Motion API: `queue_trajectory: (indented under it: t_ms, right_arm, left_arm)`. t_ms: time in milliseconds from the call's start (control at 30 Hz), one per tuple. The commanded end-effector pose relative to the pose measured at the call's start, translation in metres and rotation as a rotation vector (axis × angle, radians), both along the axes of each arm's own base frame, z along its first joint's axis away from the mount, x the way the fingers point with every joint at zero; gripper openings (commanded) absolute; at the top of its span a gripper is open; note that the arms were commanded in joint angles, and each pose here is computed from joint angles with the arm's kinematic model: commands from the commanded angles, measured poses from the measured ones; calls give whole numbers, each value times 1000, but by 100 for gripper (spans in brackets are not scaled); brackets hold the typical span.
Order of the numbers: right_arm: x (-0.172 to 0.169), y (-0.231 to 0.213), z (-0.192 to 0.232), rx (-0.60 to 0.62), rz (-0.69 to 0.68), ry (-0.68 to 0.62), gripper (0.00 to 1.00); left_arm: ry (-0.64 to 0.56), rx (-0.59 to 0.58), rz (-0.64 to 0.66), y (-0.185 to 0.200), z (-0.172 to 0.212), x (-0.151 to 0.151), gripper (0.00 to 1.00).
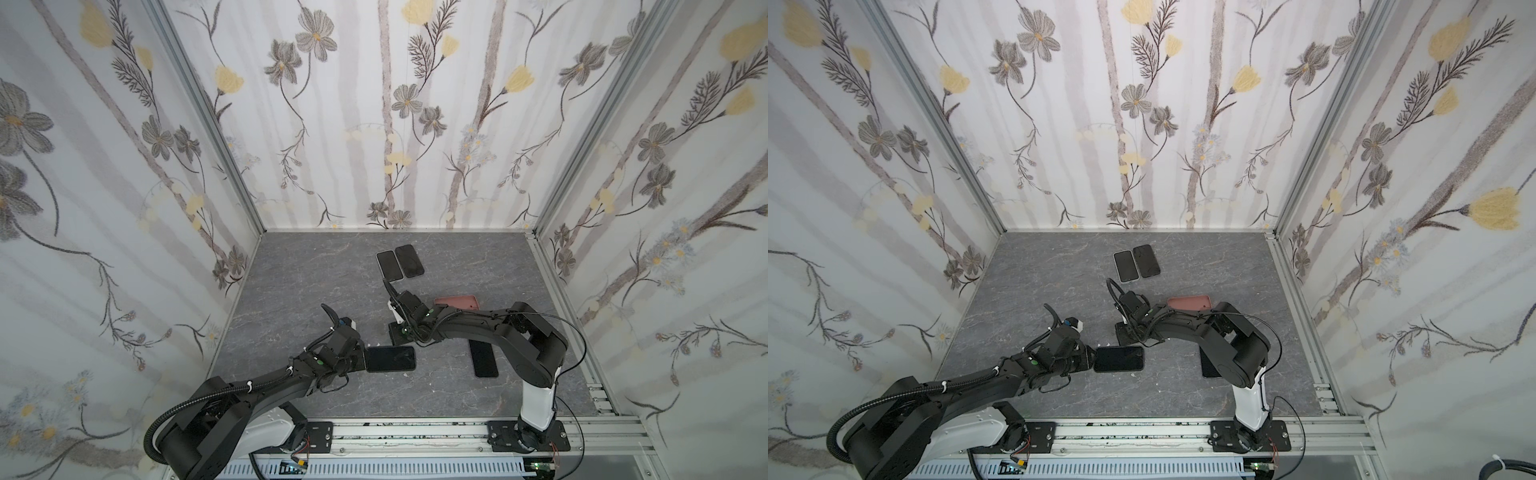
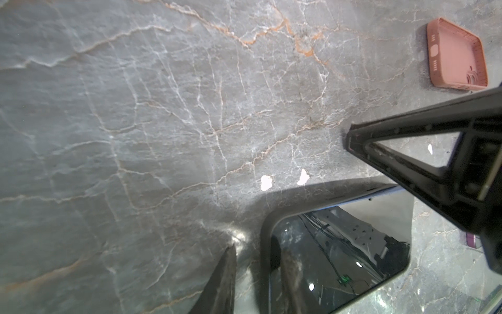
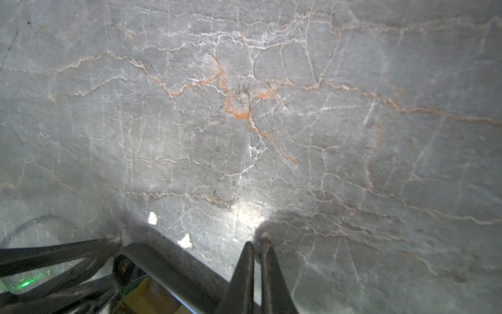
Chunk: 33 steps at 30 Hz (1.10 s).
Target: Put the phone into the phone case
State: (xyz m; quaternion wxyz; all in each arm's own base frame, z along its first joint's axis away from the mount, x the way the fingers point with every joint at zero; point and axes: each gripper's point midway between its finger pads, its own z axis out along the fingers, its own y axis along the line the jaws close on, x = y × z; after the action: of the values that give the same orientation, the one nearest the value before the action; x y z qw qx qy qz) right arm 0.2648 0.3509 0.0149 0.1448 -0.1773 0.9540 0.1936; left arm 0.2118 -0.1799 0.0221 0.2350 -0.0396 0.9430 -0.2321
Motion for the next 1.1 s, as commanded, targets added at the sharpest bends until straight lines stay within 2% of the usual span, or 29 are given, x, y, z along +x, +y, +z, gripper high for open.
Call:
queue_trajectory:
  t_ms: [0,133,267,533,1067]
  right_arm:
    - [-26,-47,-7,-227,-13,115,13]
    - [-4,-26,33,-159,-18,30,17]
    - [-4,-24,52,-126,-29,6,19]
    - [-30,-60,38,-169,-75,42,19]
    - [-43,-61,3,-196,-47,113,17]
  left_arm:
    - [-12,-9,-5,-2,6,3,30]
    - [-29,-40,-19,-8,16,5,30]
    - [-38,-64,-29,-12,24,5,30]
    - [-7,-56,-62,-18,16,3,30]
    - [22,-15,-46,-8,-1,-3,29]
